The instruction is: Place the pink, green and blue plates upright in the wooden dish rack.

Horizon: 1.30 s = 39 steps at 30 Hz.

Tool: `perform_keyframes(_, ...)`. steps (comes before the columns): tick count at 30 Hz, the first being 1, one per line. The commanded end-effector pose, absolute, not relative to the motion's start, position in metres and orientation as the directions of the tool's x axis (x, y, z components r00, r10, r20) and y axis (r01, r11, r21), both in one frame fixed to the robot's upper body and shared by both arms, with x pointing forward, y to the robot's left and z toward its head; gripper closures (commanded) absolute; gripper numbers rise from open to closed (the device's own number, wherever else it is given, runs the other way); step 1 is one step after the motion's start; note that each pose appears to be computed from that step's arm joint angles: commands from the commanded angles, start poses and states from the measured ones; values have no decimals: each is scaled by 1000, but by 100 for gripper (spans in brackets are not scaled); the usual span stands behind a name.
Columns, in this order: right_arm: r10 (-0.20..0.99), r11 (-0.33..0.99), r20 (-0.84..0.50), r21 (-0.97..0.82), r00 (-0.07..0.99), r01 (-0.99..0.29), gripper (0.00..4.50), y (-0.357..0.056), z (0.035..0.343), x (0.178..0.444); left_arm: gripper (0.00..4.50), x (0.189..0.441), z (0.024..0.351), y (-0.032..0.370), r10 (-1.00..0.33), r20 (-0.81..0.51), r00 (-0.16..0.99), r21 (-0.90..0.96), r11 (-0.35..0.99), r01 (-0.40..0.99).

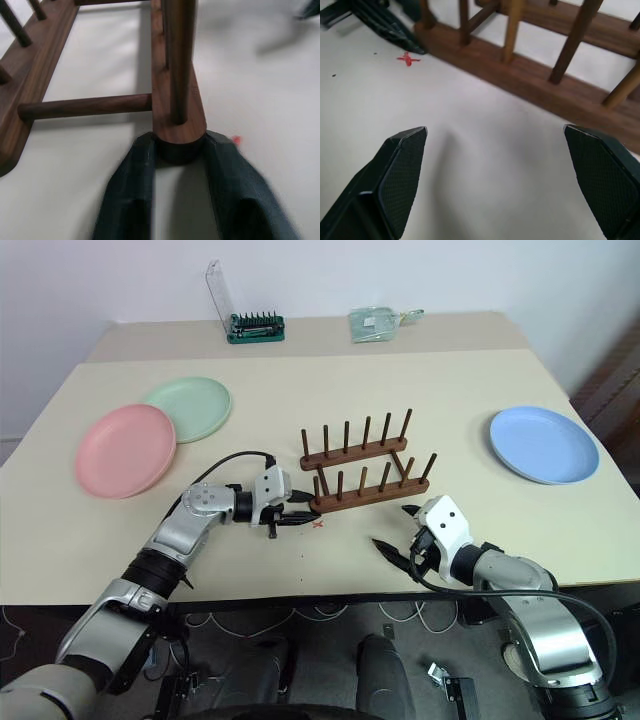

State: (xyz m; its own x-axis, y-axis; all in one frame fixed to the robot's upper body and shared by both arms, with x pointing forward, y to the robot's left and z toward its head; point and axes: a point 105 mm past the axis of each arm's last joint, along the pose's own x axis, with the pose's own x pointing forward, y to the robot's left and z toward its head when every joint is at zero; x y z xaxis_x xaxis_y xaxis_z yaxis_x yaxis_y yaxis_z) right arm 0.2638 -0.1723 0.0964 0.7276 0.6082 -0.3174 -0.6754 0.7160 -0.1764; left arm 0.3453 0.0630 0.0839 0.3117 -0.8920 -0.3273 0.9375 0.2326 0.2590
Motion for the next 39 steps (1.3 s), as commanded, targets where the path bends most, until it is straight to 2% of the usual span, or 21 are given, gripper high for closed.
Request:
perform_keyframes(1, 604, 717, -284, -216, 745, -663, 0, -172, 109, 262, 97, 344, 78, 83, -866, -351, 357, 249, 281, 927)
perform_keyframes(2, 599, 719, -286, -219, 748, -660, 0, -174, 109, 261, 50, 339, 77, 87, -868, -355, 348, 242, 274, 931)
perform_keyframes(4, 588, 726, -289, -225, 756, -650, 0, -177, 109, 262, 50, 330, 78, 94, -870, -353, 344, 227, 277, 934)
perform_keyframes(5, 572, 735, -292, -231, 766, -637, 26, -181, 109, 264, 67, 326, 81, 97, -878, -331, 346, 192, 296, 936)
perform_keyframes(7, 544, 749, -306, -244, 781, -616, 89, -187, 107, 268, 145, 319, 87, 98, -894, -290, 340, 124, 317, 940)
perform_keyframes(10, 489, 753, -349, -292, 799, -589, 237, -199, 100, 276, 300, 297, 88, 86, -925, -276, 260, 82, 247, 965)
perform_keyframes(12, 462, 755, -365, -316, 808, -575, 341, -205, 98, 279, 405, 291, 85, 80, -927, -286, 242, 75, 230, 970)
perform_keyframes(13, 454, 755, -370, -323, 810, -571, 383, -207, 97, 281, 447, 290, 84, 76, -925, -290, 244, 73, 233, 970)
perform_keyframes(14, 433, 754, -389, -339, 813, -563, 445, -211, 95, 283, 450, 292, 79, 70, -917, -305, 256, 69, 247, 967)
perform_keyframes(18, 341, 747, -435, -414, 834, -521, 449, -229, 88, 294, 450, 297, 72, 47, -906, -316, 282, 73, 273, 959)
perform_keyframes(23, 314, 760, -405, -434, 859, -483, 449, -224, 88, 317, 450, 332, 69, 52, -815, -307, 490, 162, 463, 871)
perform_keyframes(27, 280, 769, -377, -463, 883, -441, 449, -222, 86, 337, 450, 350, 70, 59, -763, -278, 583, 195, 549, 813)
perform_keyframes(31, 294, 764, -341, -477, 893, -434, 449, -212, 91, 355, 450, 367, 71, 70, -696, -264, 668, 239, 624, 744)
perform_keyframes(39, 302, 756, -290, -508, 908, -414, 449, -199, 99, 379, 450, 384, 73, 77, -637, -247, 730, 256, 684, 683)
